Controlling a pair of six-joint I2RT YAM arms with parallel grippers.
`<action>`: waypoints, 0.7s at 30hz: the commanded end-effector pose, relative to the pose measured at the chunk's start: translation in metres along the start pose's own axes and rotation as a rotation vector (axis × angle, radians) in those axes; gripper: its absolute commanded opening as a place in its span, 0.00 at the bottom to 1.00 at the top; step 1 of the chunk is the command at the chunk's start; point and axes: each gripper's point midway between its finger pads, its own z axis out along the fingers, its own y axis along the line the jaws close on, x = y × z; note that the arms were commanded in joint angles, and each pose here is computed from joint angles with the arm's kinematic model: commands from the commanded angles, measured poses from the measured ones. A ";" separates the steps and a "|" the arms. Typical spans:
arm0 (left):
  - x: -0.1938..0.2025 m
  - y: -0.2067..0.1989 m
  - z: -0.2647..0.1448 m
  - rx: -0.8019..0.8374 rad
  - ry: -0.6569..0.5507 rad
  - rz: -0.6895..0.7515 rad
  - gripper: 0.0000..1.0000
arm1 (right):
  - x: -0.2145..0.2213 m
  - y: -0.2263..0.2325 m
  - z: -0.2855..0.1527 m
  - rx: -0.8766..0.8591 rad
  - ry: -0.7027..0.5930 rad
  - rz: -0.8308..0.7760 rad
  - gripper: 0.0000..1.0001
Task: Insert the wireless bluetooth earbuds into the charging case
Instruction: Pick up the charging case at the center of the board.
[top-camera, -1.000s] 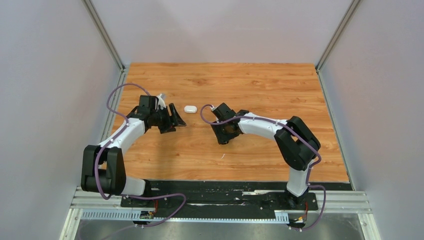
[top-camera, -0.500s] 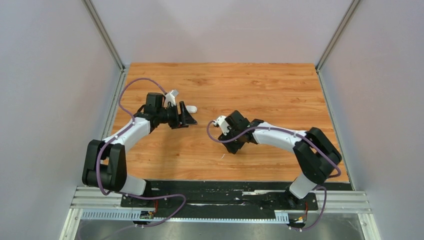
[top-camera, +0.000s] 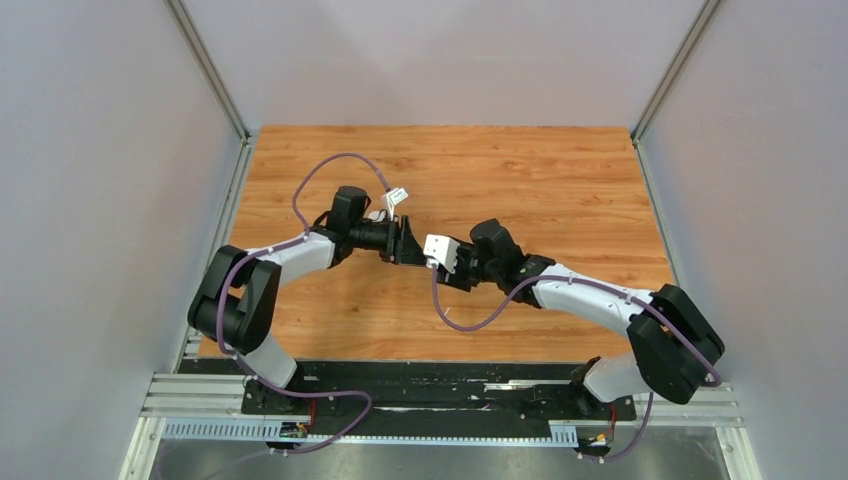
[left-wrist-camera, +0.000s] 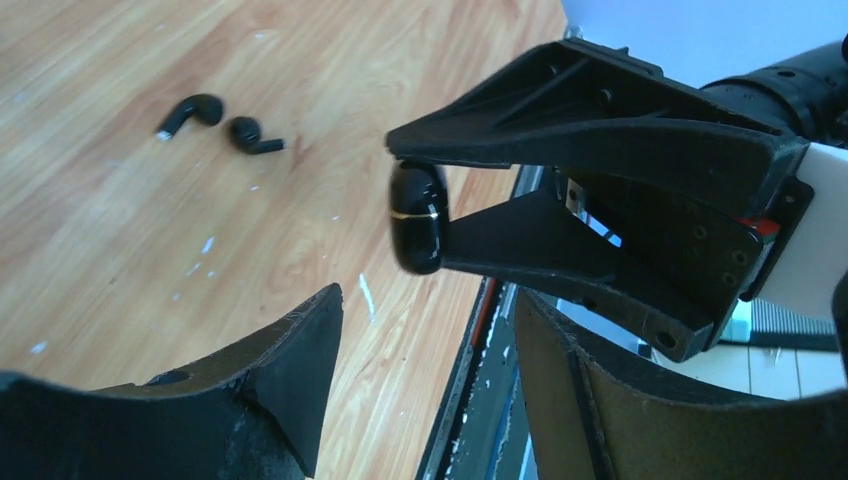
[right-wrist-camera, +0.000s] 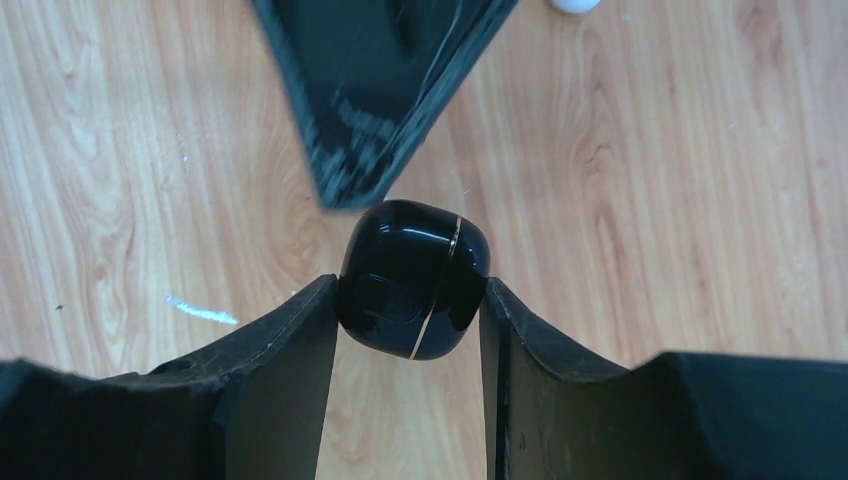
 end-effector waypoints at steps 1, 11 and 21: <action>-0.016 -0.026 0.011 0.088 0.005 0.156 0.70 | -0.054 -0.033 -0.002 0.083 -0.151 -0.076 0.00; -0.014 -0.022 0.022 0.071 0.030 0.147 0.62 | -0.075 -0.031 -0.003 0.050 -0.198 -0.052 0.00; -0.017 -0.038 0.025 0.210 0.029 0.154 0.41 | -0.081 -0.023 -0.005 0.024 -0.217 -0.065 0.00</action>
